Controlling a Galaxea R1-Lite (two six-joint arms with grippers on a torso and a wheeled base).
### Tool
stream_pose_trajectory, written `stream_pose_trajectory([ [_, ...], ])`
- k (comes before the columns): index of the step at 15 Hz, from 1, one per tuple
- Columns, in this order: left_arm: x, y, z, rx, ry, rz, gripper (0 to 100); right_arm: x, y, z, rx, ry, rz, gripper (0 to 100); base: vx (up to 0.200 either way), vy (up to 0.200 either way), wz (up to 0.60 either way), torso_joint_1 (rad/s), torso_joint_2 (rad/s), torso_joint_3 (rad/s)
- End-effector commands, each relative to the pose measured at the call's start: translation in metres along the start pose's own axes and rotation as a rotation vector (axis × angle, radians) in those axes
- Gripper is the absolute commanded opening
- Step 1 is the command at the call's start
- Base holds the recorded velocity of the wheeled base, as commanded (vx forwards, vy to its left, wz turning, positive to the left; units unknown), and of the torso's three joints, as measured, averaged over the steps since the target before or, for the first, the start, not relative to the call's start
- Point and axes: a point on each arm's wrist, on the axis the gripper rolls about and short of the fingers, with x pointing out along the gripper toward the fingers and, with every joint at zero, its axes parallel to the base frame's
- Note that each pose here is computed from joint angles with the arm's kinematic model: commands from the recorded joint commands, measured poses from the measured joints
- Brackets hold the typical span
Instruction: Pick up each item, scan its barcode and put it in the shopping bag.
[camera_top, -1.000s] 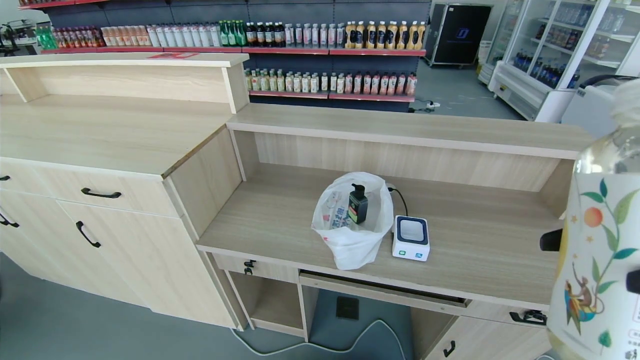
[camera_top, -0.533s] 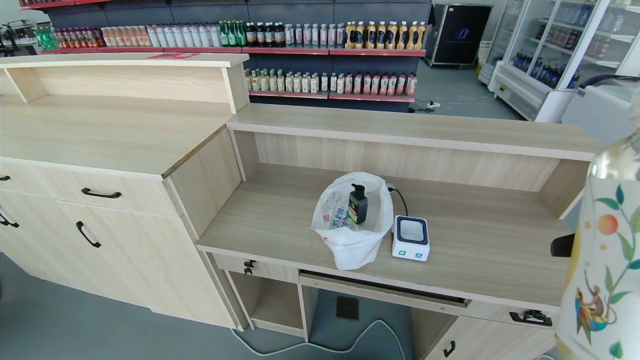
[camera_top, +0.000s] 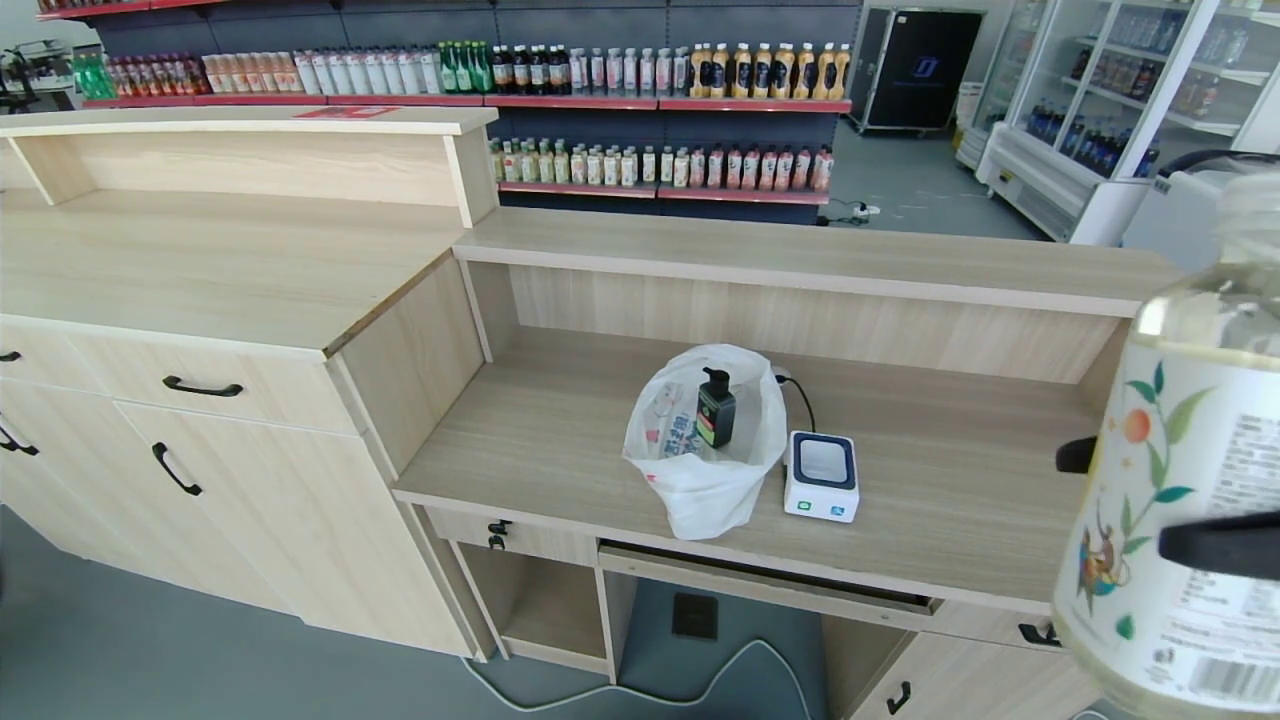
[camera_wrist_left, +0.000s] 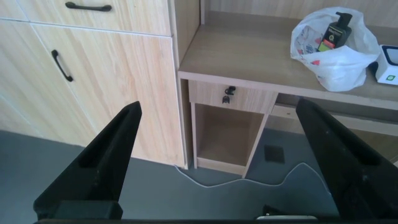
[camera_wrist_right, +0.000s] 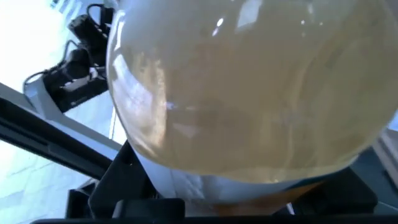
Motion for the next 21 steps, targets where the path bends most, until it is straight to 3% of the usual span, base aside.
stream_pose_trajectory([
  [1,0.0,0.0,0.0,0.0,0.0,0.0,100,0.001,-0.046,-0.013,-0.138,0.067,-0.244,0,0.0,0.0,0.0,0.0,0.0,0.0],
  [4,0.0,0.0,0.0,0.0,0.0,0.0,100,-0.036,-0.119,-0.052,-0.434,0.219,-0.524,0,0.0,0.0,0.0,0.0,0.0,0.0],
  [6,0.0,0.0,0.0,0.0,0.0,0.0,100,-0.066,-0.169,-0.074,-0.673,0.326,-0.634,0,0.0,0.0,0.0,0.0,0.0,0.0],
  [8,0.0,0.0,0.0,0.0,0.0,0.0,100,-0.085,-0.204,-0.089,-0.862,0.403,-0.685,0,0.0,0.0,0.0,0.0,0.0,0.0],
  [10,0.0,0.0,0.0,0.0,0.0,0.0,100,-0.09,-0.223,-0.098,-0.956,0.437,-0.694,0,0.0,0.0,0.0,0.0,0.0,0.0],
  [12,0.0,0.0,0.0,0.0,0.0,0.0,100,-0.086,-0.235,-0.105,-0.978,0.417,-0.678,0,0.0,0.0,0.0,0.0,0.0,0.0],
  [17,0.0,0.0,0.0,0.0,0.0,0.0,100,-0.079,-0.278,-0.133,-1.121,0.384,-0.711,0,0.0,0.0,0.6,0.002,0.0,0.003],
  [21,0.0,0.0,0.0,0.0,0.0,0.0,100,-0.059,-0.295,-0.158,-1.159,0.327,-0.598,0,0.0,0.0,0.15,0.001,0.0,0.001],
])
